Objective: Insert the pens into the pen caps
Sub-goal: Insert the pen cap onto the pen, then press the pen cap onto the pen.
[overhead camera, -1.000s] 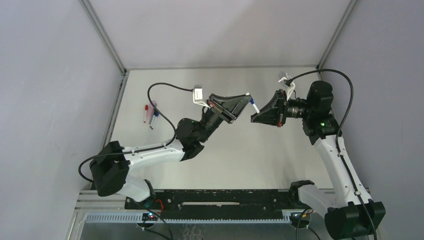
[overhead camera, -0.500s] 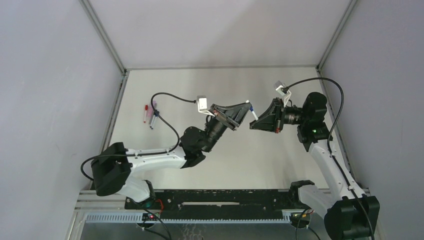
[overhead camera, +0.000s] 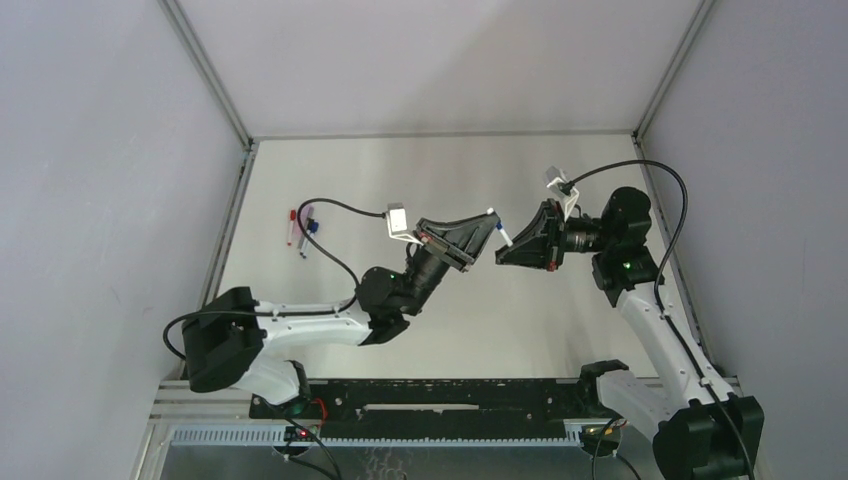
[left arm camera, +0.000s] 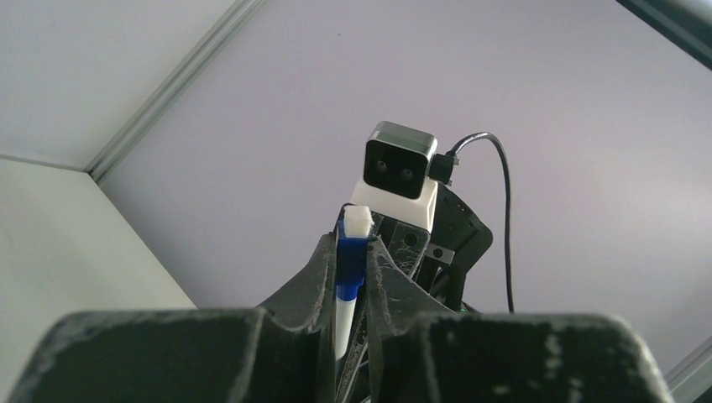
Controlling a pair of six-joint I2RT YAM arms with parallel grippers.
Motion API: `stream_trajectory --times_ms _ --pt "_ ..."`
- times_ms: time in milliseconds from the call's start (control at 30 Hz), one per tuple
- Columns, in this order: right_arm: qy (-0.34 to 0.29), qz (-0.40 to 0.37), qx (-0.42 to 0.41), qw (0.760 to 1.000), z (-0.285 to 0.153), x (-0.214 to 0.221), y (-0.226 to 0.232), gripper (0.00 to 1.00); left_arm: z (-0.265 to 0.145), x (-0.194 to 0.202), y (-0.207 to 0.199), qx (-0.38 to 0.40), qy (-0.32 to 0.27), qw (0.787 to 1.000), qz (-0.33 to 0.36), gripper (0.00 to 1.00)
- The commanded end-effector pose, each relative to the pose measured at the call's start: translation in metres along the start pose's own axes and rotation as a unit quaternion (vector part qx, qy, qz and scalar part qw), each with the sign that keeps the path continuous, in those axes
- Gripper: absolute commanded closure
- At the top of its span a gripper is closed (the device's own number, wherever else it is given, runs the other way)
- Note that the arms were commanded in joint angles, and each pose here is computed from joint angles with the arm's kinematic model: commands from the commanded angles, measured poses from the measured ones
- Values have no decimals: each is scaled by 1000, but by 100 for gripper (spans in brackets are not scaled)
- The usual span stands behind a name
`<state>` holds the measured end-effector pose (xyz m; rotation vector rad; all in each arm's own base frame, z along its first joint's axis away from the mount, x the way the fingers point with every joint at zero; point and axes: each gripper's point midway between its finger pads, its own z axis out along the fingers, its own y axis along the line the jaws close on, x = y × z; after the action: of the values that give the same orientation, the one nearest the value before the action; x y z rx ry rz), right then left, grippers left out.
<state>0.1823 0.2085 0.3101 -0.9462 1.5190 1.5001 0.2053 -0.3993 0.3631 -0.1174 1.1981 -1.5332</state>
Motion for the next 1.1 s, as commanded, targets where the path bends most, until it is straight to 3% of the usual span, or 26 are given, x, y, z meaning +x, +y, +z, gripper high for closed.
stream_trajectory --times_ms 0,67,167,300,433,533,667,967,1067 --pt "-50 -113 66 990 10 -36 -19 100 -112 174 1 46 349 935 25 100" --pt "-53 -126 100 985 10 -37 -28 100 -115 179 6 40 355 931 70 100" --pt "-50 -130 155 978 6 -40 -45 100 -123 199 29 -15 401 908 119 100" --pt "-57 -120 146 980 8 -40 -42 100 -131 216 27 -32 419 904 76 100" --pt "-71 -106 109 986 10 -42 -31 100 -144 217 2 16 407 913 -2 100" --pt "-80 -108 101 986 5 -48 -26 100 -162 209 4 20 406 913 -31 100" --pt "-79 -110 102 985 0 -48 -26 100 -181 196 23 -12 395 918 -34 100" --pt "-35 -125 58 990 12 -23 -21 100 -167 158 12 16 322 947 -10 100" --pt "-25 -132 49 990 13 -16 -20 100 -171 136 16 20 281 960 -5 89"
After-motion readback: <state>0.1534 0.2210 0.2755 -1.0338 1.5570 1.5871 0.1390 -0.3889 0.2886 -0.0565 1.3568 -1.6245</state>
